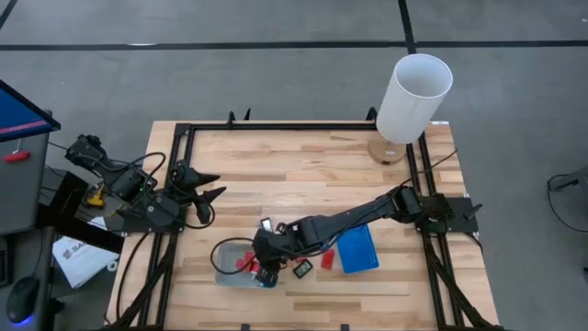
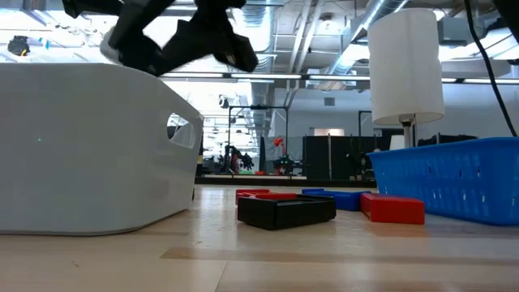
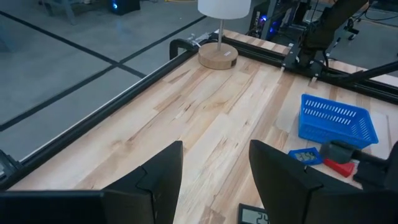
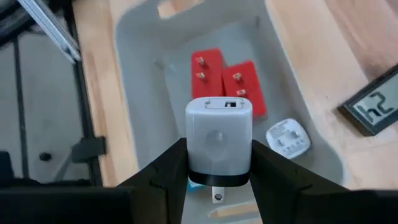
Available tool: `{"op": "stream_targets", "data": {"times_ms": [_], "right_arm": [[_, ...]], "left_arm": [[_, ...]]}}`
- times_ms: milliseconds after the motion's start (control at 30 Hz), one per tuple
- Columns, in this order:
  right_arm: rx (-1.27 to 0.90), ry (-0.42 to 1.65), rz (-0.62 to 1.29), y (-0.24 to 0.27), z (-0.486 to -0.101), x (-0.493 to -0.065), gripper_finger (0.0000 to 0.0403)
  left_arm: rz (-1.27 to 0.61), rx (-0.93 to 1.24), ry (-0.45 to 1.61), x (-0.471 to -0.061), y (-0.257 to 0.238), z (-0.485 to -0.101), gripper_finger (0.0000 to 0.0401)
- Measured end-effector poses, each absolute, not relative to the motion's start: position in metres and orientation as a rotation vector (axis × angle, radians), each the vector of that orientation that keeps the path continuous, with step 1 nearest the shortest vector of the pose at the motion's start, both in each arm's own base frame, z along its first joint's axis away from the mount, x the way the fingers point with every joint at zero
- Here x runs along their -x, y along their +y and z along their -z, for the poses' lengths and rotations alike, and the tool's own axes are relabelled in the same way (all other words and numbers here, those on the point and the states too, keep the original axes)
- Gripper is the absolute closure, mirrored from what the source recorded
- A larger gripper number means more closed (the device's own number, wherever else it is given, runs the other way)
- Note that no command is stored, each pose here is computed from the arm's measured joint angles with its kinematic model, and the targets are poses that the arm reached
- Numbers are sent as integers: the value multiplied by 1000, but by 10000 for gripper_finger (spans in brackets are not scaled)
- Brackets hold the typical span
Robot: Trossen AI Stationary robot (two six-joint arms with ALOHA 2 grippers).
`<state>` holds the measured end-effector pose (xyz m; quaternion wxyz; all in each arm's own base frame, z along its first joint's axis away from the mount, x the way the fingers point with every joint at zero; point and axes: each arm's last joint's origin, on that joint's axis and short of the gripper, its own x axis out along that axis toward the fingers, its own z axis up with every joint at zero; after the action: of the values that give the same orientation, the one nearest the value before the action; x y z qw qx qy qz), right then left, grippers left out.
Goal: Pick & Place Office items
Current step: Put the white charger adapter into the gray bin, then put the top black digital timer into the blue bin
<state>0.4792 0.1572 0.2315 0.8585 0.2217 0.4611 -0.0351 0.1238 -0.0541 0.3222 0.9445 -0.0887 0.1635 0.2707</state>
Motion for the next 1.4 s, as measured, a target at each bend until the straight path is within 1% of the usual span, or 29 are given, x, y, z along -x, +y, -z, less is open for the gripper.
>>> {"op": "stream_targets", "data": {"times_ms": [133, 367, 700, 867, 967, 1100, 1267, 1400], "right_arm": [[-448, 961, 34, 158, -229, -480, 262], [-424, 1011, 39, 164, -218, -474, 256], [-444, 1019, 51, 166, -217, -473, 188], [-497, 1018, 88, 161, -217, -474, 174], [-536, 1017, 161, 149, -222, -474, 175], [-521, 1038, 302, 129, -243, -460, 179], [-415, 1101, 472, 112, -276, -426, 179], [-367, 1116, 601, 101, -306, -395, 179]], "left_arm": [[-551, 181, 333, -124, -54, -322, 219], [-551, 184, 333, -124, -54, -322, 219], [-551, 186, 333, -124, -54, -322, 219], [-551, 189, 332, -124, -54, -322, 219], [-553, 207, 329, -124, -54, -322, 219], [-576, 242, 351, -121, -52, -318, 219], [-579, 338, 493, -112, -49, -307, 219], [-566, 472, 611, -108, -49, -300, 219]]}}
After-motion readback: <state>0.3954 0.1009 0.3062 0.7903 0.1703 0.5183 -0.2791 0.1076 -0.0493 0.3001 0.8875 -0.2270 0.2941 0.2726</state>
